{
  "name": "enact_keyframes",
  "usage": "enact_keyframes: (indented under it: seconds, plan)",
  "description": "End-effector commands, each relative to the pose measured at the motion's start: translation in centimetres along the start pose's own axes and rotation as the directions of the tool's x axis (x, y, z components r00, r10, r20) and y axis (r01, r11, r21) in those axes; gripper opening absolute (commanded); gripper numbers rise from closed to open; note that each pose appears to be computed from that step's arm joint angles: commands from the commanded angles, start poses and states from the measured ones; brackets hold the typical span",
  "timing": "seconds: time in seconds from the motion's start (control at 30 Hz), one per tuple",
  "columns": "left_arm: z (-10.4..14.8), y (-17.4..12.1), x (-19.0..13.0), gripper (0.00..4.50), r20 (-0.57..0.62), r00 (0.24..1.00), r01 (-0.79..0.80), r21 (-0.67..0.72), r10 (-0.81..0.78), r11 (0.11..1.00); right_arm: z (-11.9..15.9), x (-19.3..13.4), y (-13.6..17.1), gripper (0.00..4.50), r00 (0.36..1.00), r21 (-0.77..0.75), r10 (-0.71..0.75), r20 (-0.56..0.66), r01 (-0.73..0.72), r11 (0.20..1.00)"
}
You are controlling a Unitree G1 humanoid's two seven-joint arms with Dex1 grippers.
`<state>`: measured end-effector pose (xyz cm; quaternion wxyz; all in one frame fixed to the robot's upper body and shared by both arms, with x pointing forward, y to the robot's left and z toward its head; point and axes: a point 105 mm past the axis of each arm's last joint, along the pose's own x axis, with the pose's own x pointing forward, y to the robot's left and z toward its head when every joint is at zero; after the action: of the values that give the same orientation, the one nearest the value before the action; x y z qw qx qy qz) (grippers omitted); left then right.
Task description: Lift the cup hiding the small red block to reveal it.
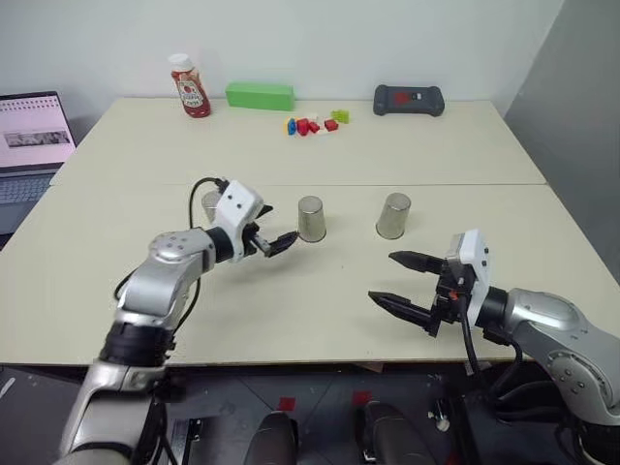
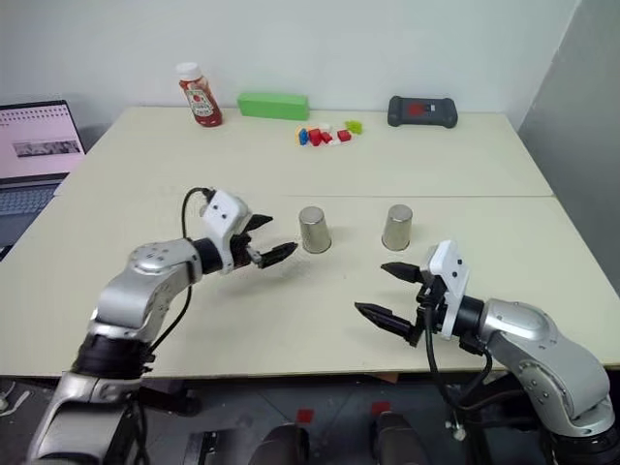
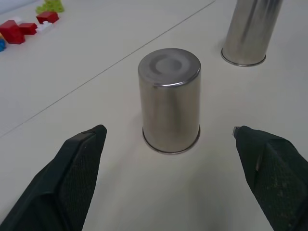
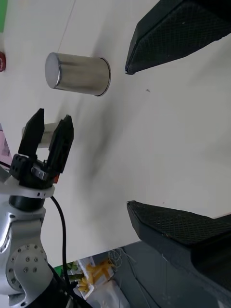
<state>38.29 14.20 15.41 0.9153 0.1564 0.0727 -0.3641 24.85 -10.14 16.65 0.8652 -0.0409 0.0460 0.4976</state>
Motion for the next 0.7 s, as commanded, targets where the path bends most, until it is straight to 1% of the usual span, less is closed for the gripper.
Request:
enact_keyframes:
  seconds: [0.03, 0.1, 0.3, 0.5, 0.7]
  plan:
    - [1.1, 0.3, 1.3, 4.50, 0.021, 1.000, 0.016, 0.057, -0.017, 0.998, 1.1, -0.1, 1.0, 4.47, 0.999, -0.030, 0.013, 0.039, -0.012, 0.999]
    - [1.4, 0.6, 1.9, 4.50, 0.028, 0.999, 0.019, 0.042, -0.020, 0.999, 1.0, -0.1, 1.2, 4.47, 0.999, -0.030, 0.012, 0.039, -0.011, 0.999]
    - [1.8, 0.9, 3.5, 4.50, 0.020, 1.000, 0.020, 0.059, -0.021, 0.998, 1.1, 0.0, 1.4, 4.47, 0.999, -0.034, 0.019, 0.043, -0.018, 0.999]
    - [1.8, 1.0, 4.5, 4.50, 0.025, 1.000, 0.010, 0.047, -0.011, 0.999, 1.2, 0.4, 1.6, 4.47, 0.998, -0.034, 0.027, 0.052, -0.026, 0.999]
    - [2.3, 1.6, 5.3, 4.50, 0.039, 0.999, -0.016, 0.031, 0.015, 0.999, 1.4, 0.5, 1.5, 4.47, 0.998, -0.036, 0.030, 0.053, -0.028, 0.999]
